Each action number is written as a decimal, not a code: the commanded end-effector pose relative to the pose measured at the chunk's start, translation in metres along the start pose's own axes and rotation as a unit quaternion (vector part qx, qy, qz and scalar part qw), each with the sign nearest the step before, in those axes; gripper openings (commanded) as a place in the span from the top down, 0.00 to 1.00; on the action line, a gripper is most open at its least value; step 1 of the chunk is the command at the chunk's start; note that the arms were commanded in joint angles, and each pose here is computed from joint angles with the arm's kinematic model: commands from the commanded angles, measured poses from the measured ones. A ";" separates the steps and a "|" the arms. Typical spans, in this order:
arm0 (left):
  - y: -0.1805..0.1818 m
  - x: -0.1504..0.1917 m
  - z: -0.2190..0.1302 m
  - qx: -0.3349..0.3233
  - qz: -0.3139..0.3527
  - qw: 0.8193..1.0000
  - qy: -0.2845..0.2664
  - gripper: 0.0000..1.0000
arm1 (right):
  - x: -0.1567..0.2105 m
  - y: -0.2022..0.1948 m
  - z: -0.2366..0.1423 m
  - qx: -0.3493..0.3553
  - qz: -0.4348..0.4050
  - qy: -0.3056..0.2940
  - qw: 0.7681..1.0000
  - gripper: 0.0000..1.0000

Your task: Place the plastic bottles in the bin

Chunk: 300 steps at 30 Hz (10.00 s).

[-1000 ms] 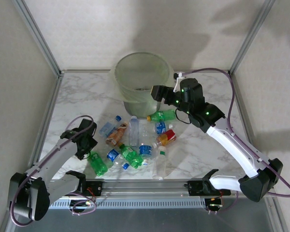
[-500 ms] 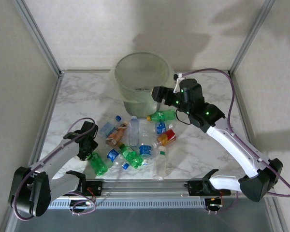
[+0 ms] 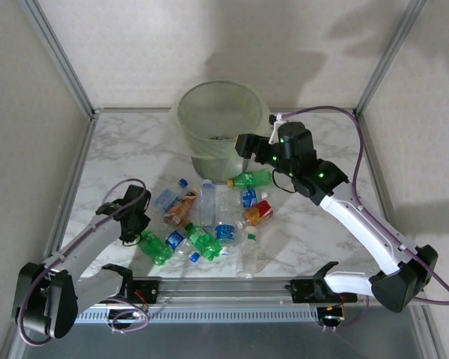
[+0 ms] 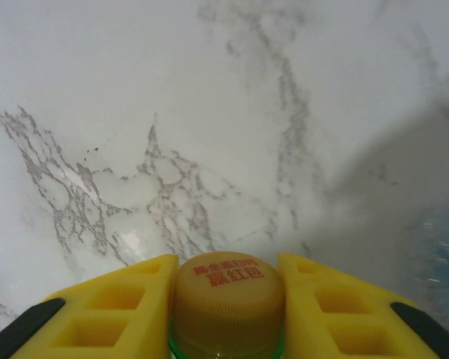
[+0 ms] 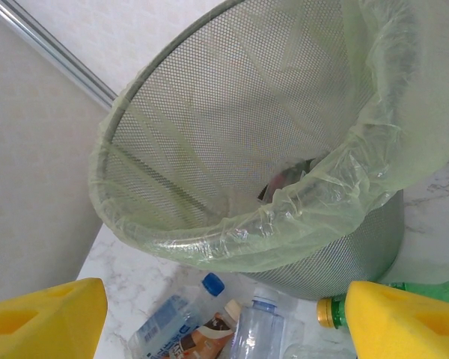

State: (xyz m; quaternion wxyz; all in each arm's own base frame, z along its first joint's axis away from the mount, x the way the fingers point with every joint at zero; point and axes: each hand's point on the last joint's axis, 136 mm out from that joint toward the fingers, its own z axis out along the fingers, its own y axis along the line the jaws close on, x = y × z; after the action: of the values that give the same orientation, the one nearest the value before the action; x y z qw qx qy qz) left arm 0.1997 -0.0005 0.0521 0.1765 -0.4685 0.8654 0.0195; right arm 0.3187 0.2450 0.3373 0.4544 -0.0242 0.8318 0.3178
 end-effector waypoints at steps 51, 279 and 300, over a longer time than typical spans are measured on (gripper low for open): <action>-0.295 -0.092 -0.353 0.696 -0.068 0.711 0.071 0.94 | -0.009 0.170 -0.010 -0.348 0.013 0.055 0.936 0.09; -0.343 -0.136 -0.348 0.617 -0.032 0.753 -0.228 0.80 | -0.037 -0.044 -0.083 0.208 0.030 -0.138 0.968 0.01; -0.411 -0.119 -0.289 0.469 0.082 0.833 -0.280 0.20 | -0.033 -0.061 -0.090 0.227 0.045 -0.125 0.965 0.01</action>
State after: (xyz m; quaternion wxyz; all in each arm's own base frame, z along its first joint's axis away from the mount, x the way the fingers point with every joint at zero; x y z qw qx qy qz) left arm 0.5144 -0.1922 0.4082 0.5960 -0.2410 0.7163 -0.2714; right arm 0.2954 0.1463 0.3651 0.5343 0.1463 0.8204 0.1418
